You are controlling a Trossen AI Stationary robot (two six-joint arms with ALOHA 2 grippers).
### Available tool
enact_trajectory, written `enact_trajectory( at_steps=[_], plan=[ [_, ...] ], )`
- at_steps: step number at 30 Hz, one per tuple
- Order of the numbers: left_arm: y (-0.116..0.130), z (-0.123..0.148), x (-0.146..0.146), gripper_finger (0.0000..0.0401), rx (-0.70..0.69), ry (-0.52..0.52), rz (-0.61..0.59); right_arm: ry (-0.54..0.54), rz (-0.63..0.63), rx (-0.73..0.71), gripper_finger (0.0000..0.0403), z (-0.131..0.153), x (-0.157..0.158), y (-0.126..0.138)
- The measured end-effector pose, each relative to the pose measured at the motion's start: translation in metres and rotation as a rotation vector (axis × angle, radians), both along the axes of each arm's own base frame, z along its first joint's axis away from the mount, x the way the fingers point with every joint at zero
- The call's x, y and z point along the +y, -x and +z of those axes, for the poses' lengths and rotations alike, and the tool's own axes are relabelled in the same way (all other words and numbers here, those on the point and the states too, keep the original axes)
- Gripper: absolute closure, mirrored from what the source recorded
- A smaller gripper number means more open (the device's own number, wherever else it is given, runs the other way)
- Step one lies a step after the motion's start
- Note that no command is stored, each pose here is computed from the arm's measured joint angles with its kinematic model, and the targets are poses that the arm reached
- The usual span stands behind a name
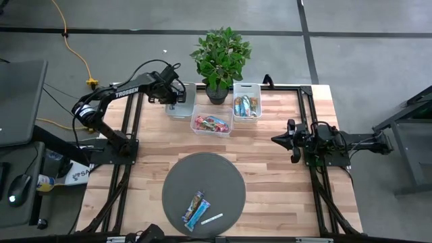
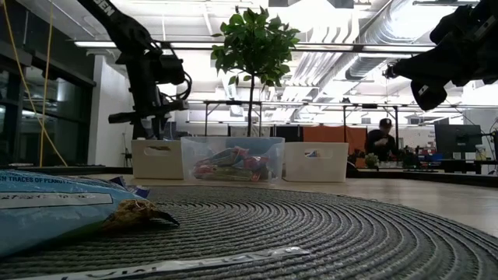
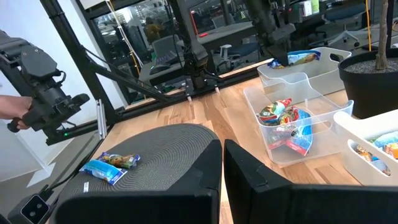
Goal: Pick and place Granola Bars by type
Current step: Put the blue granola bar into the gray bin, then put the top blue granola bar into the gray bin
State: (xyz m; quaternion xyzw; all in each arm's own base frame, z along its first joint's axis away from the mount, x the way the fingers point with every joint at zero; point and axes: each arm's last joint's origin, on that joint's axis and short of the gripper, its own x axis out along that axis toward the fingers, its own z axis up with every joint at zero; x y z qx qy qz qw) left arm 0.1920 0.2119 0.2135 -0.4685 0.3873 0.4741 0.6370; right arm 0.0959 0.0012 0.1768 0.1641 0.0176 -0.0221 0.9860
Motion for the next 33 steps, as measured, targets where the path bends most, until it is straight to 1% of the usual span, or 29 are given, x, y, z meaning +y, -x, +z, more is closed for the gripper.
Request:
enact_trajectory(
  at_steps=[4,11,14,17,21,27,33],
  plan=[
    [0.000,0.000,0.000,0.0331,0.001,-0.003,-0.007,0.000,-0.001,0.000,0.0402,0.000,0.000,0.000],
    [-0.003,0.001,0.001,0.0261,-0.040,-0.008,-0.066,0.000,-0.001,0.000,0.0402,0.000,0.000,0.000],
    [-0.005,0.003,0.000,0.0235,-0.098,0.007,-0.151,0.000,0.000,0.000,0.0402,0.000,0.000,0.000],
    [-0.005,0.011,-0.003,0.0220,-0.161,0.018,-0.223,0.000,0.000,0.000,0.0402,0.000,0.000,0.000],
    [0.001,0.033,-0.012,0.0218,-0.248,-0.012,-0.254,0.000,0.000,0.000,0.0402,0.000,0.000,0.000],
    [0.027,0.079,-0.044,0.0220,-0.356,-0.083,-0.284,0.000,0.000,0.000,0.0402,0.000,0.000,0.000],
    [0.048,0.115,-0.101,0.0220,-0.446,-0.130,-0.347,0.000,0.000,0.000,0.0402,0.000,0.000,0.000]
  ],
)
